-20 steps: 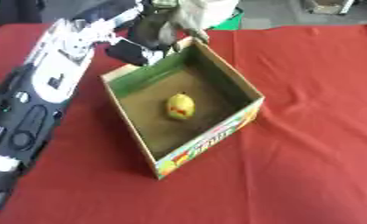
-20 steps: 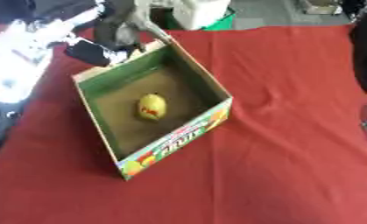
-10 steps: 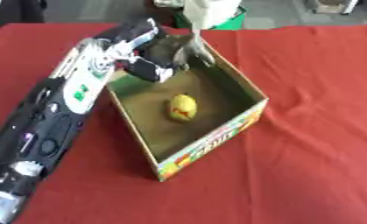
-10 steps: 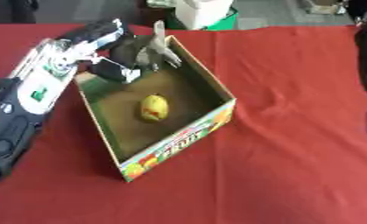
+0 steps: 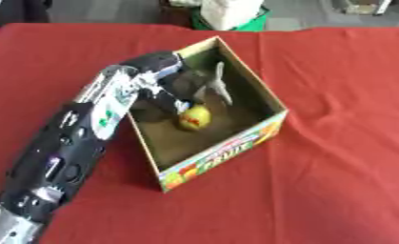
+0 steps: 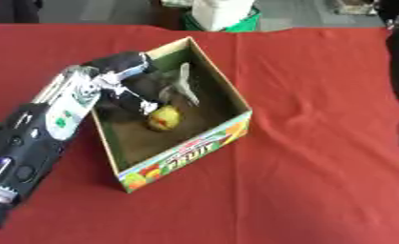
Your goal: Pick up objects on the table and place them in the box.
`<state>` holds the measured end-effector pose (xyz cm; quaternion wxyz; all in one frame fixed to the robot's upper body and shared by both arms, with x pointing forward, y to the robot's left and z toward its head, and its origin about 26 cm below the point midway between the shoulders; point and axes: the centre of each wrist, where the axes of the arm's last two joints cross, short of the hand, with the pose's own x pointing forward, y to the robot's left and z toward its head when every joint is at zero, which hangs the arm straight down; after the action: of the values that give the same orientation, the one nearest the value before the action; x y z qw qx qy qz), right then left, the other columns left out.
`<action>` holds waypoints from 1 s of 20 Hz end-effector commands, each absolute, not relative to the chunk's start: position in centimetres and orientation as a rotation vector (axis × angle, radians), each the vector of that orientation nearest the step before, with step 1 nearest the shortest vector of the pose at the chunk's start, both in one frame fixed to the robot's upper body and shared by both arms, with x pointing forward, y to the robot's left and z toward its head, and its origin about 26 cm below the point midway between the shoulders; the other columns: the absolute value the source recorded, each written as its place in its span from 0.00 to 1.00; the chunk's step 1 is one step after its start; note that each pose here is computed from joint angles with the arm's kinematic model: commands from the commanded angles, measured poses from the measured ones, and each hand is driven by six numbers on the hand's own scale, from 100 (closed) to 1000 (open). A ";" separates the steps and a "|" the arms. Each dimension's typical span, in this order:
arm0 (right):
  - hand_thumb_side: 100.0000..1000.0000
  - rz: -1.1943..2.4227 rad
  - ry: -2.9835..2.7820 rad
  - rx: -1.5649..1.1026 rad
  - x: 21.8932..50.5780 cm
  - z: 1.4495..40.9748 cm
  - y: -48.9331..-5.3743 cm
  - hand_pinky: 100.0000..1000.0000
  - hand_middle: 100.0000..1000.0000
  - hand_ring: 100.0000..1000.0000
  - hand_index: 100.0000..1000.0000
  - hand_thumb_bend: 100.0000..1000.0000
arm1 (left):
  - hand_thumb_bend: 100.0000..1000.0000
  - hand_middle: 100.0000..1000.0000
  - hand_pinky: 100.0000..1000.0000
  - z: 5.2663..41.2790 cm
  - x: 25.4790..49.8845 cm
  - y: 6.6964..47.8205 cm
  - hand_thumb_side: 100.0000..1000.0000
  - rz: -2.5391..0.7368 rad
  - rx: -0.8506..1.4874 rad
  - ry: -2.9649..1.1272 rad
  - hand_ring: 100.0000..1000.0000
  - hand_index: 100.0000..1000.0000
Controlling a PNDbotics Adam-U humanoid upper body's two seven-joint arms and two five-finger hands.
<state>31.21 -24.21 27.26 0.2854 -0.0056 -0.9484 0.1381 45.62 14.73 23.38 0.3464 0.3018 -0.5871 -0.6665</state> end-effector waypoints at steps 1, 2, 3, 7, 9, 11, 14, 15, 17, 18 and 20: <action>0.83 0.379 -2.562 -0.022 30.8 28.0 -24.3 0.78 0.68 0.76 0.84 0.00 | 0.00 0.54 0.55 23.6 45.6 14.5 0.48 -1.810 0.824 -1.440 0.60 0.69; 0.83 0.378 -2.561 -0.022 30.8 28.0 -24.3 0.78 0.68 0.76 0.84 0.00 | 0.00 0.60 0.60 23.6 45.6 14.4 0.66 -1.827 0.832 -1.420 0.64 0.75; 0.83 0.377 -2.561 -0.023 30.8 28.0 -24.3 0.78 0.68 0.76 0.84 0.00 | 0.00 0.64 0.63 23.7 45.5 14.4 0.77 -1.843 0.840 -1.404 0.66 0.79; 0.82 0.376 -2.556 -0.024 30.8 27.8 -24.3 0.78 0.68 0.76 0.84 0.00 | 0.05 0.74 0.68 24.7 45.0 14.2 0.99 -1.906 0.856 -1.377 0.72 0.86; 0.82 0.378 -2.553 -0.025 30.8 27.8 -24.3 0.78 0.68 0.76 0.84 0.00 | 0.20 0.79 0.70 25.6 44.6 14.0 1.00 -1.925 0.863 -1.388 0.76 0.91; 0.82 0.380 -2.551 -0.026 30.8 27.8 -24.3 0.78 0.68 0.76 0.84 0.00 | 0.31 0.85 0.73 26.5 44.1 13.9 1.00 -1.922 0.888 -1.408 0.79 0.96; 0.82 0.379 -2.548 -0.028 30.8 27.7 -24.3 0.78 0.68 0.76 0.85 0.00 | 0.35 0.89 0.77 27.5 43.4 14.0 1.00 -1.884 0.937 -1.443 0.84 1.00; 0.82 0.378 -2.547 -0.029 30.8 27.7 -24.3 0.78 0.68 0.76 0.85 0.00 | 0.36 0.91 0.78 27.8 43.3 14.0 1.00 -1.869 0.949 -1.455 0.86 1.00; 0.82 0.376 -2.546 -0.030 30.8 27.6 -24.4 0.78 0.68 0.76 0.84 0.00 | 0.35 0.92 0.80 28.3 42.9 14.1 1.00 -1.843 0.975 -1.482 0.87 1.00; 0.82 0.375 -2.545 -0.031 30.8 27.6 -24.4 0.78 0.68 0.76 0.85 0.00 | 0.35 0.92 0.81 28.6 42.7 14.2 1.00 -1.833 0.985 -1.497 0.88 1.00; 0.82 0.374 -2.543 -0.031 30.8 27.6 -24.4 0.78 0.68 0.76 0.85 0.00 | 0.32 0.93 0.81 29.3 42.2 14.3 1.00 -1.816 1.000 -1.528 0.89 1.00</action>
<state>31.20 -24.24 26.82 0.2952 -0.0057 -0.9458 0.1352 42.68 13.66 27.56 0.2887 0.3537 -0.5594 -0.6918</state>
